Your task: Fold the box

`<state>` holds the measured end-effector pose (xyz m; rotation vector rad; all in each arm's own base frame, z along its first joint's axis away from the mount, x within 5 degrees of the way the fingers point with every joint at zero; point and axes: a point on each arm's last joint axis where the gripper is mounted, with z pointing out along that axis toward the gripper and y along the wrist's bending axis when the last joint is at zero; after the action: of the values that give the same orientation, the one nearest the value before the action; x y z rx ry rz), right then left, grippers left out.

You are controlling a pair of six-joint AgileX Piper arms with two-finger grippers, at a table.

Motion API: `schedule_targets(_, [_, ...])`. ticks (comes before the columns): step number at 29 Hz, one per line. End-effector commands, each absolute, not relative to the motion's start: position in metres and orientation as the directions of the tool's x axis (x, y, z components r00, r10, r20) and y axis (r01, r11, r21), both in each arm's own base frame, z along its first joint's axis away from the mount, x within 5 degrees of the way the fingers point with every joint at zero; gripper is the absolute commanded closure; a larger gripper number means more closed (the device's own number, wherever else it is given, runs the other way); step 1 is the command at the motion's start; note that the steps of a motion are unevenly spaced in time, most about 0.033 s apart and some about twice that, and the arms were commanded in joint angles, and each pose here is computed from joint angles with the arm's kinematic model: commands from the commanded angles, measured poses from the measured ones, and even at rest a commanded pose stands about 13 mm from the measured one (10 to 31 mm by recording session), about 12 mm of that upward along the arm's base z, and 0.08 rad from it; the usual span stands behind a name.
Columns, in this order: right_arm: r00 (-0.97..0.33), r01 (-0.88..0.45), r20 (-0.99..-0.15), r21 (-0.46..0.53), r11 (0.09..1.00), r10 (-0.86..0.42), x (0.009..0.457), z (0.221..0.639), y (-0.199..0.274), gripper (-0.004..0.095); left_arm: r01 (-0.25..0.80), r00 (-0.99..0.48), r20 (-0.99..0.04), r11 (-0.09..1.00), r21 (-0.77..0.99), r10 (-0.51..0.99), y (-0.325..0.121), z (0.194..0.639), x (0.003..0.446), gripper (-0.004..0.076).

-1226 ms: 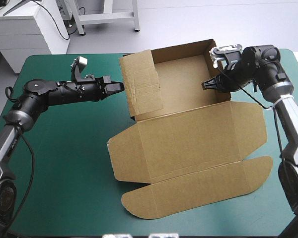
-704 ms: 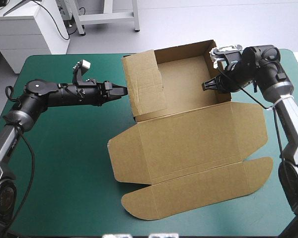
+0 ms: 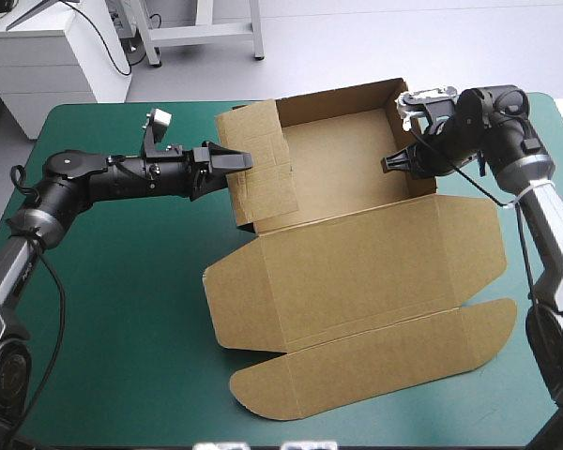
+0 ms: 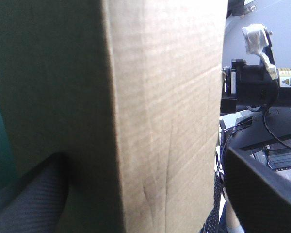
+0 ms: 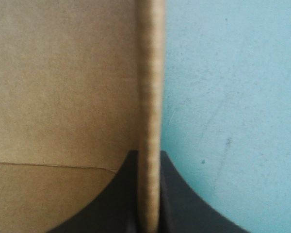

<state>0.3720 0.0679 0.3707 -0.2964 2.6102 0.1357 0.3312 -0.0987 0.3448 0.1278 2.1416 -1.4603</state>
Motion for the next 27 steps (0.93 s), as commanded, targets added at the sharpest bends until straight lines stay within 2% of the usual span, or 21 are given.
schedule_targets(1, [-0.779, -0.211, -0.615, 0.068, 0.975, -0.125, 0.365, 0.401, 0.066, 0.0908, 0.397, -0.84, -0.5, 0.39, -0.831, -0.211, -0.105, 0.367, 0.32, 0.0105])
schedule_targets(6, [-0.769, -0.202, -0.629, 0.075, 0.977, -0.111, 0.366, 0.402, 0.066, 0.0908, 0.323, -0.842, -0.502, 0.56, -0.763, -0.199, -0.126, 0.358, 0.315, 0.0105])
schedule_targets(10, [-0.748, -0.202, -0.656, 0.074, 0.977, -0.105, 0.364, 0.409, 0.066, 0.0907, 0.273, -0.822, -0.52, 0.641, -0.717, -0.232, -0.14, 0.356, 0.315, 0.0105])
schedule_targets(14, [-0.71, -0.211, -0.695, 0.055, 0.976, -0.114, 0.355, 0.422, 0.065, 0.0907, 0.218, -0.793, -0.521, 0.653, -0.726, -0.315, -0.142, 0.358, 0.319, 0.0106])
schedule_targets(20, [-0.642, -0.241, -0.737, -0.066, 0.968, -0.21, 0.335, 0.442, 0.079, 0.0907, 0.206, -0.765, -0.533, 0.648, -0.733, -0.361, -0.14, 0.361, 0.322, 0.0133])
schedule_targets(27, [-0.591, -0.237, -0.75, -0.192, 0.952, -0.298, 0.322, 0.451, 0.1, 0.0908, 0.246, -0.744, -0.577, 0.664, -0.707, -0.338, -0.141, 0.365, 0.323, 0.0164])
